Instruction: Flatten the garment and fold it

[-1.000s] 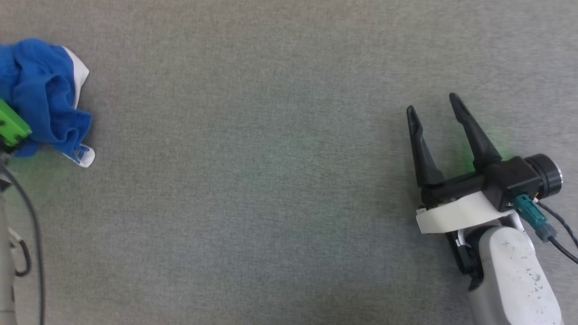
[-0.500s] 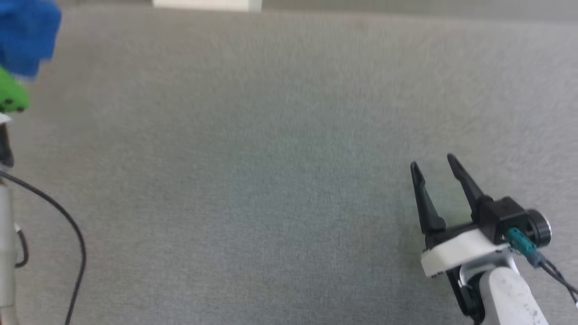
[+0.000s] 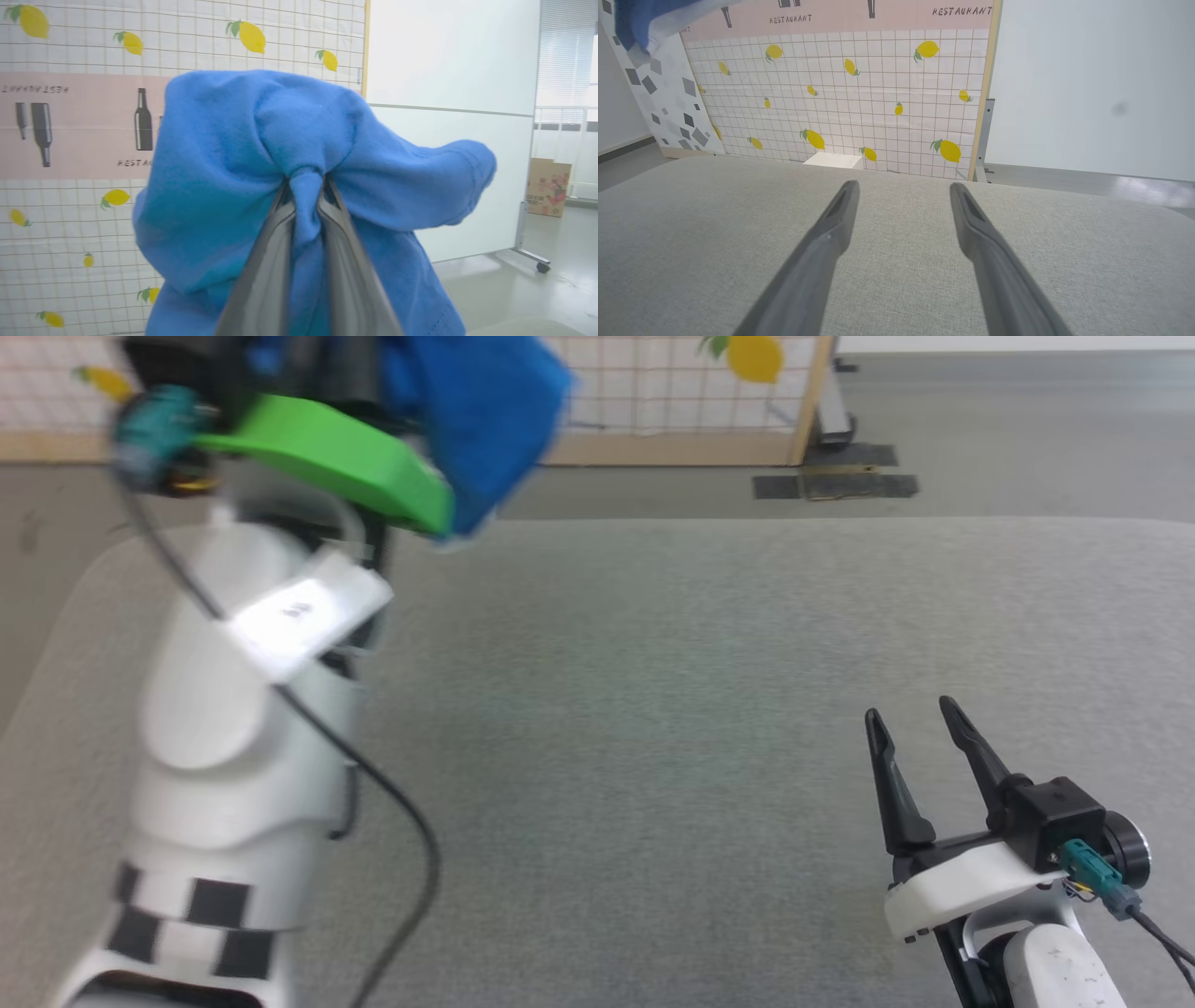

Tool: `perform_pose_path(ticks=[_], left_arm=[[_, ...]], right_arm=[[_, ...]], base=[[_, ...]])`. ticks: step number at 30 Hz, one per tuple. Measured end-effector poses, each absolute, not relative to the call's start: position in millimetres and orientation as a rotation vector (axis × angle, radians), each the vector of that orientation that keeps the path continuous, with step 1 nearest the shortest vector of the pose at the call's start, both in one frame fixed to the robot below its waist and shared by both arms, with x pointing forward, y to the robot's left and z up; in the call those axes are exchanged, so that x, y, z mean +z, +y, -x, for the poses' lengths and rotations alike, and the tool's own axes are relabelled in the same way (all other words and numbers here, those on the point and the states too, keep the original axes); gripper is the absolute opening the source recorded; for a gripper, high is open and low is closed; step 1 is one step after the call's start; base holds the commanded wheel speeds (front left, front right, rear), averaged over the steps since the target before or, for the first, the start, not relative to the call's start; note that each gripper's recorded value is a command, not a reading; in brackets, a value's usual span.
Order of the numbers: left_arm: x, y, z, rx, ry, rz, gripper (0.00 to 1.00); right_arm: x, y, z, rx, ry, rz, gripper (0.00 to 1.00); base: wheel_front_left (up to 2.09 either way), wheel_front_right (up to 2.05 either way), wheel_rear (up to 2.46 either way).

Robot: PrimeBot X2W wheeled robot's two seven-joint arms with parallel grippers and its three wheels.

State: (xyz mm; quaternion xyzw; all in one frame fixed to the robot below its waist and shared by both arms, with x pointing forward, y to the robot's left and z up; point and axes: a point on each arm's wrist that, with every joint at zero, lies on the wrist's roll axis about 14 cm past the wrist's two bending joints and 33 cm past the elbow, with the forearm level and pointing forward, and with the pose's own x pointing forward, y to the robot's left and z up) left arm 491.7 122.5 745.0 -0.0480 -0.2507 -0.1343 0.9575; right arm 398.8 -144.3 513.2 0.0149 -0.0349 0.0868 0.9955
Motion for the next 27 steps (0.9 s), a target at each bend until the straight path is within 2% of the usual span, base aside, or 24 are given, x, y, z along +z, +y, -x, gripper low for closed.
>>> perform_pose_path(ticks=[3,6,12,18,21,24,25,26,27], left_arm=[[736.0,61.9,-487.1,-0.418,-0.471,0.147,0.0],[703.1,8.4,-483.5,-0.551,-0.36,0.171,0.0],[576.0,-64.3,-463.1,-0.728,0.065,0.099,0.0],[441.7,-82.3,-413.5,-0.829,0.599,-0.146,0.0],[409.1,-78.8,-393.0,-0.848,0.776,-0.197,0.0],[401.0,-76.6,-387.1,-0.849,0.841,-0.201,0.0],[403.0,-77.0,-387.8,-0.847,0.84,-0.181,0.47],[406.1,-77.8,-389.5,-0.844,0.824,-0.163,1.0],[413.9,-78.8,-395.7,-0.828,0.776,-0.126,1.0]], right_arm=[[519.7,-161.1,-390.3,0.126,-0.085,-0.023,1.0],[520.6,-177.5,-381.0,0.079,-0.083,-0.017,1.0],[520.5,-204.8,-362.6,-0.005,-0.079,-0.007,1.0],[518.2,-228.3,-346.8,-0.081,-0.069,0.001,1.0],[515.9,-234.4,-342.7,-0.101,-0.06,0.003,1.0],[513.6,-234.9,-342.9,-0.103,-0.053,0.003,1.0],[513.7,-233.7,-343.7,-0.099,-0.053,0.003,1.0],[513.8,-232.5,-344.4,-0.095,-0.054,0.003,1.0],[514.2,-230.9,-345.5,-0.09,-0.056,0.002,1.0]], base=[[0.0,0.0,0.0],[0.0,0.0,0.0],[0.0,0.0,0.0],[0.0,0.0,0.0],[0.0,0.0,0.0],[0.0,0.0,0.0],[0.0,0.0,0.0],[0.0,0.0,0.0],[0.0,0.0,0.0]])
